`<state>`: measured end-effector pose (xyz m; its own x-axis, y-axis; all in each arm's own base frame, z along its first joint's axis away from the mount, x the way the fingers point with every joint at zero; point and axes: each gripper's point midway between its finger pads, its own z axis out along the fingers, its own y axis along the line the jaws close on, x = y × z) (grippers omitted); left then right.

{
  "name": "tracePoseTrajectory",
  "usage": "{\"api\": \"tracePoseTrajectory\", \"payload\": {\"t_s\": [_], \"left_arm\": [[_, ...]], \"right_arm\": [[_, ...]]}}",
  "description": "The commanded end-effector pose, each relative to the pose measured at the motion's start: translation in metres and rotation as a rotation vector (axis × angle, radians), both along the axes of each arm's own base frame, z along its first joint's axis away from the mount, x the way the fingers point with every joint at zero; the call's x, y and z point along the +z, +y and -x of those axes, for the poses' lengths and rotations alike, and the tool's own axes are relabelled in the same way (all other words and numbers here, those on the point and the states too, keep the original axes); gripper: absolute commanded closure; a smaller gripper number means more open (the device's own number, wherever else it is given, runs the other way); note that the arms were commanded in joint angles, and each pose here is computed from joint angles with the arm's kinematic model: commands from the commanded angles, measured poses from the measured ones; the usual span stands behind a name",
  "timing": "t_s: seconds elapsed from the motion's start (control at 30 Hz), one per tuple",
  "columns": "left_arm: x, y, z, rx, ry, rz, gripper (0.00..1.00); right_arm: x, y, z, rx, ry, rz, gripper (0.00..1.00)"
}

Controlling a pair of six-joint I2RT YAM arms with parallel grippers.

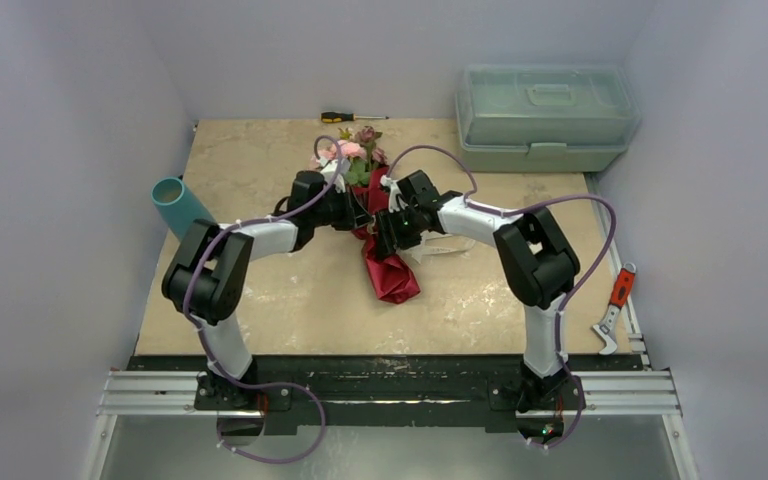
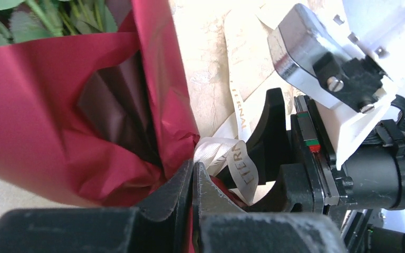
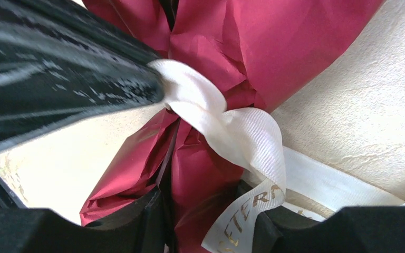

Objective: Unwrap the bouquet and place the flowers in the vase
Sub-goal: Untie the ribbon from the wrapping paper.

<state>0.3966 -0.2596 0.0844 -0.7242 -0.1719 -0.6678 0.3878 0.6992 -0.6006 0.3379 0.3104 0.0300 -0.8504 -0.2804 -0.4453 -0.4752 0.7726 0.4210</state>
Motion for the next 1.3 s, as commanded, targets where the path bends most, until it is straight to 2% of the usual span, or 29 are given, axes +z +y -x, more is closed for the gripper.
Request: {"api": "tracePoseTrajectory", "payload": {"t_s": [0.0, 0.17, 0.33, 0.43, 0.57, 0.6, 0.67, 0.7, 0.77, 0.97, 1.1, 1.27], "left_arm": [[0.041, 0.003, -0.014, -0.019, -0.071, 0.123, 1.0], [0.082, -0.001, -0.008, -0.112, -0.119, 0.217, 1.0], [0.103, 0.002, -0.005, -0.138, -0.134, 0.264, 1.0], [0.102, 0.006, -0.001, -0.151, -0.129, 0.256, 1.0], [0.087, 0.014, 0.003, -0.171, -0.174, 0.162, 1.0], [0.081, 0.017, 0.004, -0.179, -0.197, 0.127, 0.92], [0.071, 0.02, 0.008, -0.219, -0.239, 0.073, 0.58], [0.066, 0.023, 0.009, -0.241, -0.273, 0.034, 0.51], [0.058, 0.027, 0.008, -0.282, -0.347, -0.035, 0.47], [0.035, 0.027, 0.002, -0.452, -0.533, -0.193, 0.5], [0.019, 0.016, 0.01, -0.569, -0.579, -0.235, 0.58], [0.01, -0.004, 0.018, -0.653, -0.633, -0.267, 0.61]], "right_arm": [[-0.03, -0.026, 0.004, 0.006, 0.022, 0.126, 0.52], [-0.045, -0.044, 0.009, -0.003, 0.054, 0.179, 0.56], [-0.053, -0.053, 0.01, 0.0, 0.085, 0.2, 0.64], [-0.054, -0.054, 0.01, 0.002, 0.098, 0.19, 0.66], [-0.047, -0.046, 0.013, 0.03, 0.103, 0.137, 0.67], [-0.046, -0.044, 0.014, 0.035, 0.106, 0.128, 0.66], [-0.044, -0.042, 0.014, 0.041, 0.111, 0.114, 0.66], [-0.044, -0.041, 0.014, 0.043, 0.112, 0.112, 0.66], [-0.043, -0.041, 0.014, 0.046, 0.113, 0.105, 0.66], [-0.043, -0.039, 0.016, 0.053, 0.125, 0.094, 0.65], [-0.043, -0.038, 0.017, 0.063, 0.132, 0.093, 0.64], [-0.043, -0.039, 0.017, 0.07, 0.134, 0.098, 0.64]]}}
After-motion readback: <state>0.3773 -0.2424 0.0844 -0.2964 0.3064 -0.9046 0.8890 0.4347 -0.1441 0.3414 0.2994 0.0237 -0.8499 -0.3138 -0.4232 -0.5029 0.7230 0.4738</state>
